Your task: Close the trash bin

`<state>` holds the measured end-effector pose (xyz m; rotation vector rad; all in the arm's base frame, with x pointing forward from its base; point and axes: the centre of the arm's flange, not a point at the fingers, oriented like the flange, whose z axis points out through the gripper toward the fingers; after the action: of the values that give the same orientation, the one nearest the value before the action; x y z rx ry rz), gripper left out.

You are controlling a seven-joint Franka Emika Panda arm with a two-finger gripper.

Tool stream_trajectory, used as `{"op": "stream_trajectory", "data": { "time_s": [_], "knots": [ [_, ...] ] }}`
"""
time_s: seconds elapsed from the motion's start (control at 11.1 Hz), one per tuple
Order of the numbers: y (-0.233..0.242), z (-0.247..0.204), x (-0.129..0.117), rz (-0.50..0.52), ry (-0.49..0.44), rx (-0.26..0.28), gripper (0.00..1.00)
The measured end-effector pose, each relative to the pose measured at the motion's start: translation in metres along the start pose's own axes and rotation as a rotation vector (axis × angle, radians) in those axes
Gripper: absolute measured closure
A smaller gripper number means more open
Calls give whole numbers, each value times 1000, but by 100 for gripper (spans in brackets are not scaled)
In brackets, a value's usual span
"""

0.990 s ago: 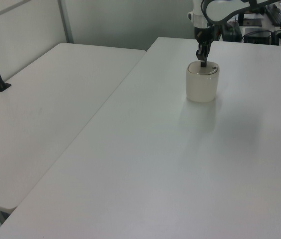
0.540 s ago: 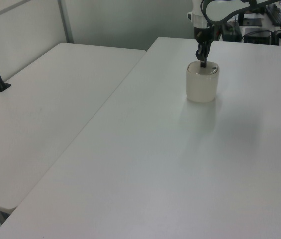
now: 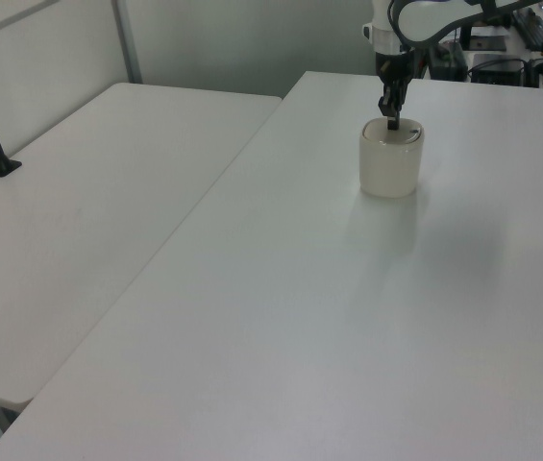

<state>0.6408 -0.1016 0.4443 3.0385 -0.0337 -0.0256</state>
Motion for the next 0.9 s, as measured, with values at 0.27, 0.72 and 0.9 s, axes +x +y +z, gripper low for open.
{"op": "stream_trajectory", "data": {
  "time_s": [0.27, 0.72, 0.9],
  "knots": [
    [0, 0, 0, 0, 0, 0, 96],
    [0, 0, 0, 1, 1, 0, 96],
    [1, -2, 1, 2, 5, -1, 95]
  ]
}}
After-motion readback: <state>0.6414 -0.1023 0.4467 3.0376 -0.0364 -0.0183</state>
